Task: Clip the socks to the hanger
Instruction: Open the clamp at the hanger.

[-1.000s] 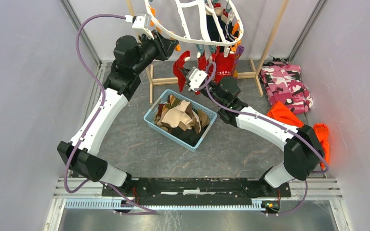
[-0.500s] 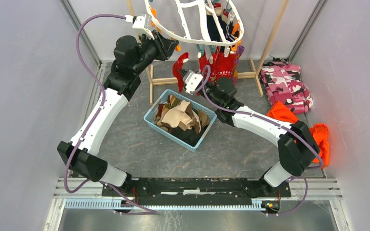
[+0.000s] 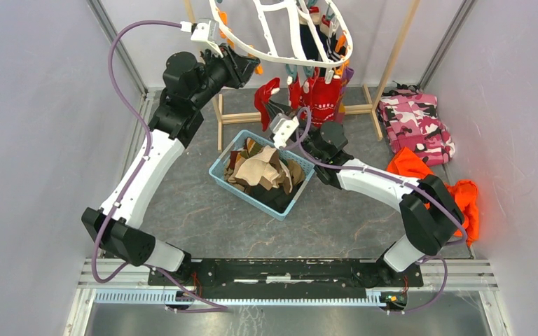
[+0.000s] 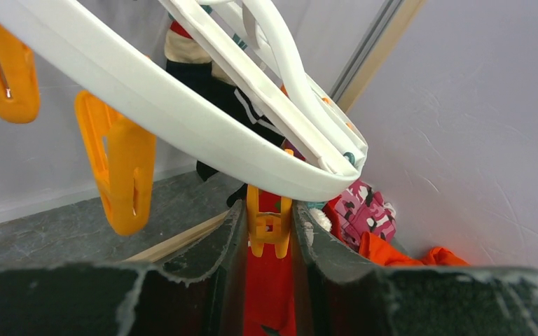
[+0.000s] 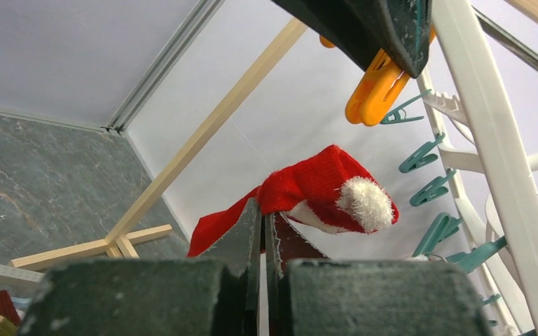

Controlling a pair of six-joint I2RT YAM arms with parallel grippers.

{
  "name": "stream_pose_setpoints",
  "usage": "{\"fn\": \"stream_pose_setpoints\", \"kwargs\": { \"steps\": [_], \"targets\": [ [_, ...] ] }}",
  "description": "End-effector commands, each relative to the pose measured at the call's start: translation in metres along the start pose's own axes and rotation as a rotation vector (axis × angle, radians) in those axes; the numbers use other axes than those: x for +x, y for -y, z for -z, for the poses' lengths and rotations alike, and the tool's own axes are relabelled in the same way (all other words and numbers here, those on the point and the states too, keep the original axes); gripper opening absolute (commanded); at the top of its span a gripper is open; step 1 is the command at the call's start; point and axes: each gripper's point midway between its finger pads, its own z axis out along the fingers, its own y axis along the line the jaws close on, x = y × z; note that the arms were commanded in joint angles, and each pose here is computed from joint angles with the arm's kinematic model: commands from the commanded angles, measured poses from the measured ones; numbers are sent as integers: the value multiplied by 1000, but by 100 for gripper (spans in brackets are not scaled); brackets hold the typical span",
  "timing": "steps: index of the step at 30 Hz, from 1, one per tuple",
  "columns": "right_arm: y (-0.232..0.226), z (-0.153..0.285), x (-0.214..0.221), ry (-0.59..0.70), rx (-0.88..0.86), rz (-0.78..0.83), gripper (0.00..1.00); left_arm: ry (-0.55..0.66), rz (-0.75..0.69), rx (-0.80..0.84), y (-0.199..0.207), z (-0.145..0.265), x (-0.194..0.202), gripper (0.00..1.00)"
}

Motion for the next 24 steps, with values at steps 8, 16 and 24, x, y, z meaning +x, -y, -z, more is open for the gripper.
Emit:
{"fn": "stream_pose_setpoints", "kwargs": {
  "steps": [8, 16, 24],
  "targets": [
    [8, 0, -35, 166, 2, 112, 0, 101, -2, 123, 36, 26, -34, 2],
    [7, -18, -34, 162, -27, 51, 0, 68, 32, 73, 26, 25, -22, 2],
    [7, -26, -28, 132, -45, 50, 0, 66, 44, 41, 19, 24, -20, 2]
  ]
}}
